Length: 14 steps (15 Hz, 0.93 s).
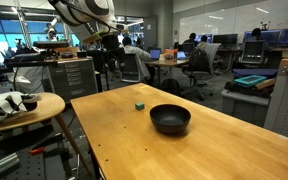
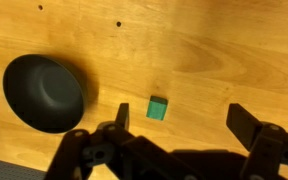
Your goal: Put the green block in the black bowl
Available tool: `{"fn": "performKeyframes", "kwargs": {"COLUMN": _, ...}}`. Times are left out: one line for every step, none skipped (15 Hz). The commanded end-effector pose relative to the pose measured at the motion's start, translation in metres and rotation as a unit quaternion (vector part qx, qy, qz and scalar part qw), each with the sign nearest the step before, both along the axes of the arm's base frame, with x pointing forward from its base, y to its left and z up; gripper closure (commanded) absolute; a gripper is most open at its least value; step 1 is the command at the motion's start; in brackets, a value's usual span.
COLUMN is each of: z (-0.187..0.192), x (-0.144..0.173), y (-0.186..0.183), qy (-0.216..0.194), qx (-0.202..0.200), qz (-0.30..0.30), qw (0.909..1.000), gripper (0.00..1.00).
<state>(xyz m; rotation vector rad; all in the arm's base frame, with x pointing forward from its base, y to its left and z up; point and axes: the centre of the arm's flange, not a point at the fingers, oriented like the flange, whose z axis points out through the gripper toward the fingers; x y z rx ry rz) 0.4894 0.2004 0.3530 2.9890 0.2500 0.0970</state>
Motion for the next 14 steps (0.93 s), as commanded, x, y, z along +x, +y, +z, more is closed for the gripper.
{"fn": "performKeyframes", "kwargs": {"z": -0.021, "x": 0.033, "y": 0.007, "qy": -0.012, "qx": 0.006, "qz": -0.011, "qw": 0.9998, "gripper": 0.00}}
{"fn": "performKeyframes", "kwargs": {"z": -0.028, "x": 0.038, "y": 0.007, "qy": -0.012, "qx": 0.009, "qz": -0.011, "qw": 0.9998, "gripper": 0.00}}
{"fn": "performKeyframes", "kwargs": {"z": -0.035, "x": 0.044, "y": 0.008, "qy": -0.012, "qx": 0.011, "qz": -0.013, "qw": 0.9998, "gripper": 0.00}}
{"fn": "performKeyframes", "kwargs": {"z": -0.041, "x": 0.049, "y": 0.008, "qy": -0.011, "qx": 0.013, "qz": -0.015, "qw": 0.9997, "gripper": 0.00}}
{"fn": "performKeyframes", "kwargs": {"z": -0.047, "x": 0.054, "y": 0.009, "qy": -0.008, "qx": 0.014, "qz": -0.016, "qw": 0.9997, "gripper": 0.00}}
{"fn": "performKeyframes", "kwargs": {"z": -0.054, "x": 0.058, "y": 0.010, "qy": -0.005, "qx": 0.015, "qz": -0.016, "qw": 0.9997, "gripper": 0.00}}
{"fn": "performKeyframes", "kwargs": {"z": -0.059, "x": 0.061, "y": 0.011, "qy": -0.002, "qx": 0.016, "qz": -0.017, "qw": 0.9997, "gripper": 0.00}}
{"fn": "performKeyframes", "kwargs": {"z": -0.066, "x": 0.064, "y": 0.012, "qy": 0.002, "qx": 0.015, "qz": -0.016, "qw": 0.9998, "gripper": 0.00}}
{"fn": "performKeyframes", "kwargs": {"z": -0.072, "x": 0.066, "y": 0.014, "qy": 0.005, "qx": 0.014, "qz": -0.016, "qw": 0.9998, "gripper": 0.00}}
{"fn": "performKeyframes", "kwargs": {"z": -0.079, "x": 0.069, "y": 0.015, "qy": 0.005, "qx": 0.014, "qz": -0.017, "qw": 0.9997, "gripper": 0.00}}
{"fn": "performKeyframes", "kwargs": {"z": -0.085, "x": 0.072, "y": 0.016, "qy": 0.006, "qx": 0.013, "qz": -0.018, "qw": 0.9997, "gripper": 0.00}}
{"fn": "performKeyframes", "kwargs": {"z": -0.092, "x": 0.074, "y": 0.017, "qy": 0.008, "qx": 0.012, "qz": -0.019, "qw": 0.9997, "gripper": 0.00}}
{"fn": "performKeyframes", "kwargs": {"z": -0.098, "x": 0.077, "y": 0.018, "qy": 0.010, "qx": 0.010, "qz": -0.020, "qw": 0.9997, "gripper": 0.00}}
{"fn": "performKeyframes", "kwargs": {"z": -0.104, "x": 0.079, "y": 0.018, "qy": 0.013, "qx": 0.008, "qz": -0.021, "qw": 0.9997, "gripper": 0.00}}
